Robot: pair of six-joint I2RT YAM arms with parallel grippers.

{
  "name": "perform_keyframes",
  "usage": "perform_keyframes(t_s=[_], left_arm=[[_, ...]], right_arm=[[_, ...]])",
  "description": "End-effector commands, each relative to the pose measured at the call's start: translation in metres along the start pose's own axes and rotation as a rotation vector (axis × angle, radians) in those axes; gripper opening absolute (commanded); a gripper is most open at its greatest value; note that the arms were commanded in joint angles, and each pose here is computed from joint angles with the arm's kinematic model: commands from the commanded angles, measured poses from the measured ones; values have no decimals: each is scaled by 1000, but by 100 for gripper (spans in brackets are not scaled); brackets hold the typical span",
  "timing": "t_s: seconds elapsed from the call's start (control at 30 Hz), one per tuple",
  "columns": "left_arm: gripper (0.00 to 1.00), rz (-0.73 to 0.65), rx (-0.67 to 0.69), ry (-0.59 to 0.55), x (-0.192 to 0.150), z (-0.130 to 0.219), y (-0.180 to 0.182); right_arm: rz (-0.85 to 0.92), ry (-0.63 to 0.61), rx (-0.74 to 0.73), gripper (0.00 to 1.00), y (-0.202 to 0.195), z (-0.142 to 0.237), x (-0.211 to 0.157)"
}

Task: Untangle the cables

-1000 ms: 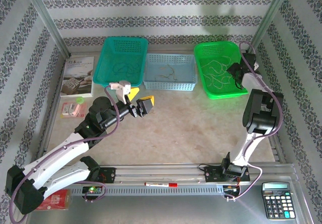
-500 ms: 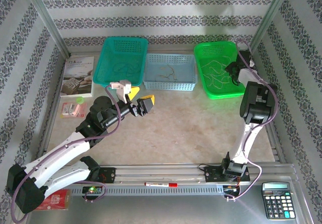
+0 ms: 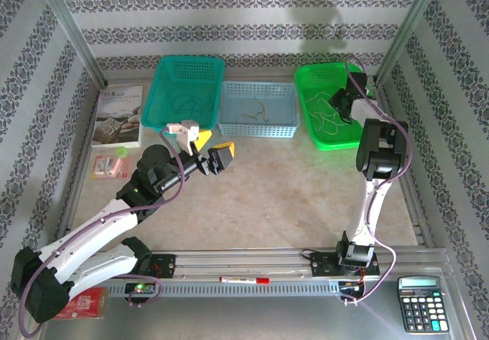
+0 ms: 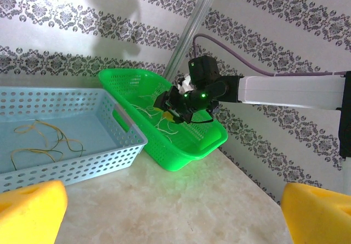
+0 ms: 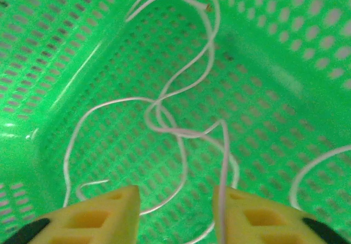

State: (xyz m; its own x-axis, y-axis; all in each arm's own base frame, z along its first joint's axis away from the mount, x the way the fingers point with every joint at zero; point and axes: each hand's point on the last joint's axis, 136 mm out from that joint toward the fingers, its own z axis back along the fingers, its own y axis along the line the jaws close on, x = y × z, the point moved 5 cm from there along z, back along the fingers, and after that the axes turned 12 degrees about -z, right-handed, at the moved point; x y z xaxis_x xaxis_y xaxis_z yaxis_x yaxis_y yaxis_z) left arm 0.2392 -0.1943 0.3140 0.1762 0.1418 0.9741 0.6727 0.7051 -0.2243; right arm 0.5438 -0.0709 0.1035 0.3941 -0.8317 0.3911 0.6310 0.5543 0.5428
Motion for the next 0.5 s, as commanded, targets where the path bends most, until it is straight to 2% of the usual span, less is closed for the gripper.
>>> perform_keyframes(t_s=[0.0,0.13,0.33,0.47], left_arm=[[100,4,-8,-57,11,0,1],[100,5,-8,-50,9,-2,2],[100,9,-24,-52,9,-8,2],[100,11,-32,-50,9,-10,2]], right_arm=[[20,36,85,34,19,-3,-3],[54,-3,106,35,24,18,4],[39,-117,39,60,7,61,17],[-25,-133,-13,66,-16,65,21]])
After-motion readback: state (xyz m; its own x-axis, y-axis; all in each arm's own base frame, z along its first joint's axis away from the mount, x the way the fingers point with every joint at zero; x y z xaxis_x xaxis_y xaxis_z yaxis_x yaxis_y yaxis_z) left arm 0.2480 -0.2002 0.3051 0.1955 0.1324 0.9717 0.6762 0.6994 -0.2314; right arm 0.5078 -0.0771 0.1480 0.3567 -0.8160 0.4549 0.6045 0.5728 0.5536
